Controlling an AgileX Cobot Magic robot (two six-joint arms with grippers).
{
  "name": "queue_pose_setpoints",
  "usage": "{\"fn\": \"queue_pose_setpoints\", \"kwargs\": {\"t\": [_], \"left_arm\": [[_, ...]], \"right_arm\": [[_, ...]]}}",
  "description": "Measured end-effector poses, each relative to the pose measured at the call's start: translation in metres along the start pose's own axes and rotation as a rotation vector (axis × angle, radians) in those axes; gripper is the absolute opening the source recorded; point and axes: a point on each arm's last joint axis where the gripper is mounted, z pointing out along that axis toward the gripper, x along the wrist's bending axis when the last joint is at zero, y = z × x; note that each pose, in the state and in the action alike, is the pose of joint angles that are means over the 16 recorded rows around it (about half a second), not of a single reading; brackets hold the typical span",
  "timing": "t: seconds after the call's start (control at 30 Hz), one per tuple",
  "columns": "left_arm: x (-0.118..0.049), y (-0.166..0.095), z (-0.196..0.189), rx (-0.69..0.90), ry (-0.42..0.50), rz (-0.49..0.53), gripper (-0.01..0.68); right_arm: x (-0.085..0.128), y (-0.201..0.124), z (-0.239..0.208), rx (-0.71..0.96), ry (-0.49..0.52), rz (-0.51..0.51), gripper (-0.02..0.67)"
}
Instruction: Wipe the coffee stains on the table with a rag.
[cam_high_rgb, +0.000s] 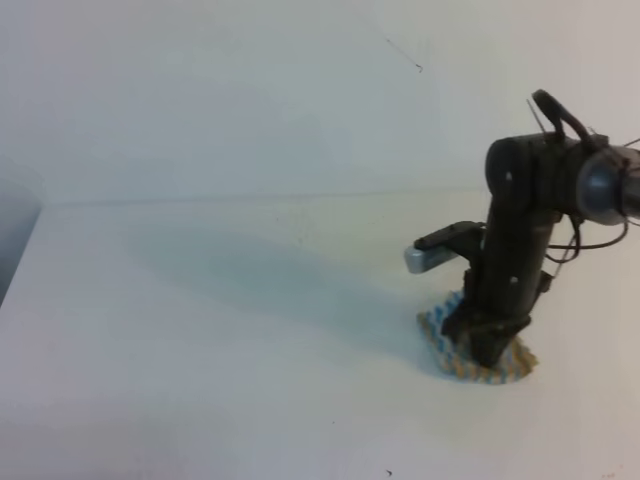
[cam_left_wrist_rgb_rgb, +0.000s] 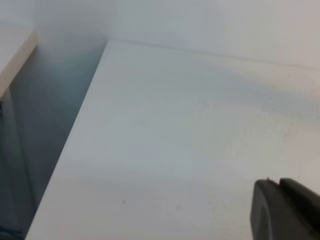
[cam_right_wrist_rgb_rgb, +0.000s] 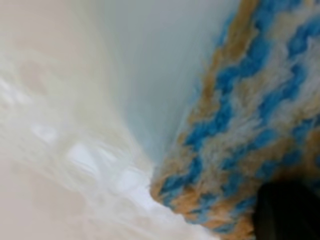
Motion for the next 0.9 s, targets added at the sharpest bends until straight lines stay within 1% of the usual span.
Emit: {"fn": "queue_pose_setpoints", "kwargs": {"t": [0.1, 0.23, 0.33, 0.43, 0.53, 0.63, 0.77, 0.9], "left_arm": [[0.000, 0.000, 0.000, 0.000, 0.000, 0.000, -0.001], [0.000, 0.000, 0.000, 0.000, 0.000, 0.001, -0.001], [0.000, 0.000, 0.000, 0.000, 0.000, 0.001, -0.001], [0.000, 0.000, 0.000, 0.000, 0.000, 0.001, -0.001], [0.000, 0.000, 0.000, 0.000, 0.000, 0.002, -0.001], [0.000, 0.000, 0.000, 0.000, 0.000, 0.002, -0.001], [0.000, 0.000, 0.000, 0.000, 0.000, 0.002, -0.001], [0.000, 0.000, 0.000, 0.000, 0.000, 0.002, -0.001]], "right_arm": [[-0.011, -0.022, 0.000, -0.006, -0.026, 0.027, 0.001], [-0.016, -0.049, 0.003, -0.039, -0.058, 0.044, 0.002], [-0.014, -0.062, 0.006, -0.077, -0.071, 0.043, 0.002], [-0.005, -0.067, 0.010, -0.116, -0.071, 0.031, 0.002], [0.012, -0.064, 0.012, -0.146, -0.062, -0.001, 0.002], [0.035, -0.055, 0.014, -0.167, -0.044, -0.052, 0.002], [0.075, -0.044, 0.015, -0.174, -0.010, -0.137, 0.002], [0.118, -0.040, 0.018, -0.147, 0.029, -0.227, 0.001]]}}
